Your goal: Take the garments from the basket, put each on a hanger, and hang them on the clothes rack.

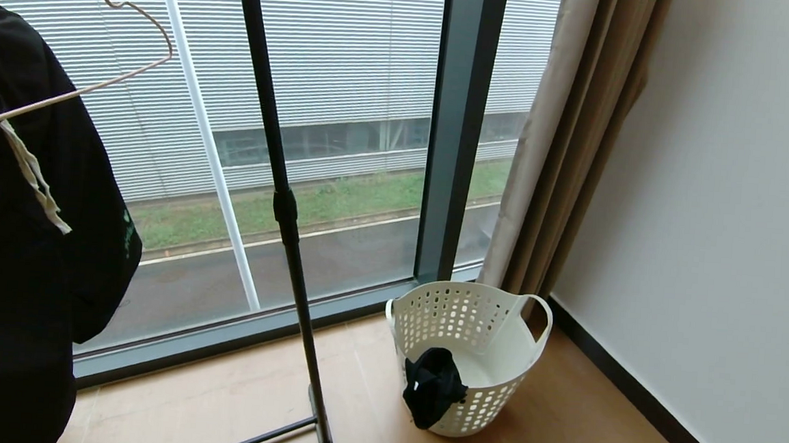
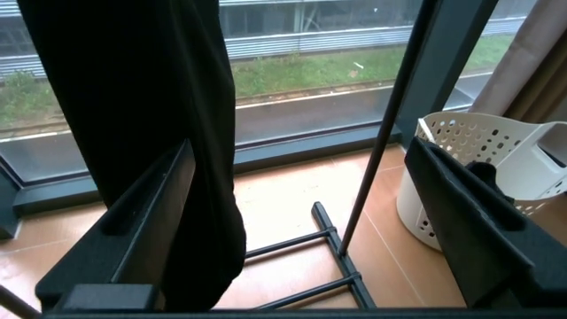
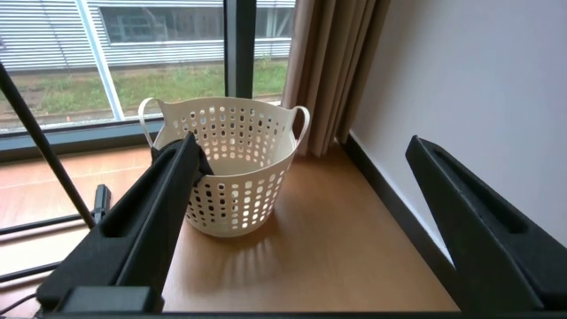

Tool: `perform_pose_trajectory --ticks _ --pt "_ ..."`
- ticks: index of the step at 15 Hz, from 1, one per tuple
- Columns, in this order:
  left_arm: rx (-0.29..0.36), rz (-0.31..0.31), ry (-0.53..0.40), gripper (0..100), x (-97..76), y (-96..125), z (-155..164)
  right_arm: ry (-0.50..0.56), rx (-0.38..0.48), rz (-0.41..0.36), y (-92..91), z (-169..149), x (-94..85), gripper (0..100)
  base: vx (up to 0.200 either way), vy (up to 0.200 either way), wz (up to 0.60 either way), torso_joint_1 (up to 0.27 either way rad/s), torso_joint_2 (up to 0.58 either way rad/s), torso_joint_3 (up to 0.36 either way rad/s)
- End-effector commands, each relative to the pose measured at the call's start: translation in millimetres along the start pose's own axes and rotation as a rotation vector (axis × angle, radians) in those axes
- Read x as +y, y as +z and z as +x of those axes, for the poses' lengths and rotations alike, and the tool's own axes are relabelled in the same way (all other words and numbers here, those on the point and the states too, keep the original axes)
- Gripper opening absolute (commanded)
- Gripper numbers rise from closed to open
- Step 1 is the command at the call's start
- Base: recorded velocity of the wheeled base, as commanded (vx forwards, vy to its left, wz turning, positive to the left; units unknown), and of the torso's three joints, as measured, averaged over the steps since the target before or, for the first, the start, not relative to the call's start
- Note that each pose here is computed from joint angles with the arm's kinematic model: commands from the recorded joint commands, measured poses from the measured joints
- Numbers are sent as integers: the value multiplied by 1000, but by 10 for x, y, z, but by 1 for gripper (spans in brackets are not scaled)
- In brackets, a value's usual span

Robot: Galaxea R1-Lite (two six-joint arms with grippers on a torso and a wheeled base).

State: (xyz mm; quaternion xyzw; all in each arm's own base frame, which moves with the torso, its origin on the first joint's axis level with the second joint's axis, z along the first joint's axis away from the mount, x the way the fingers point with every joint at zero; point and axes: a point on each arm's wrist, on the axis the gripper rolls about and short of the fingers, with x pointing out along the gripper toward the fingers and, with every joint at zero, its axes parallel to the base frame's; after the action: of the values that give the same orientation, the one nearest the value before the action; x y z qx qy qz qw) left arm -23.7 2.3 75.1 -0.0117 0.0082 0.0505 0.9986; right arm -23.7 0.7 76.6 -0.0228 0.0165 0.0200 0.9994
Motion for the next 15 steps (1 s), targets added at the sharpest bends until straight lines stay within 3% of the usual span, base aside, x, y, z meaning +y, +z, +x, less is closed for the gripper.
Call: perform_pose_trajectory --ticks 1,15 --pt "1 0 0 100 0 1 1 1 1 -1 0 1 0 100 0 0 0 2 7 -203" --pt "1 0 0 100 0 1 1 1 1 0 0 1 0 100 0 0 0 3 3 -199"
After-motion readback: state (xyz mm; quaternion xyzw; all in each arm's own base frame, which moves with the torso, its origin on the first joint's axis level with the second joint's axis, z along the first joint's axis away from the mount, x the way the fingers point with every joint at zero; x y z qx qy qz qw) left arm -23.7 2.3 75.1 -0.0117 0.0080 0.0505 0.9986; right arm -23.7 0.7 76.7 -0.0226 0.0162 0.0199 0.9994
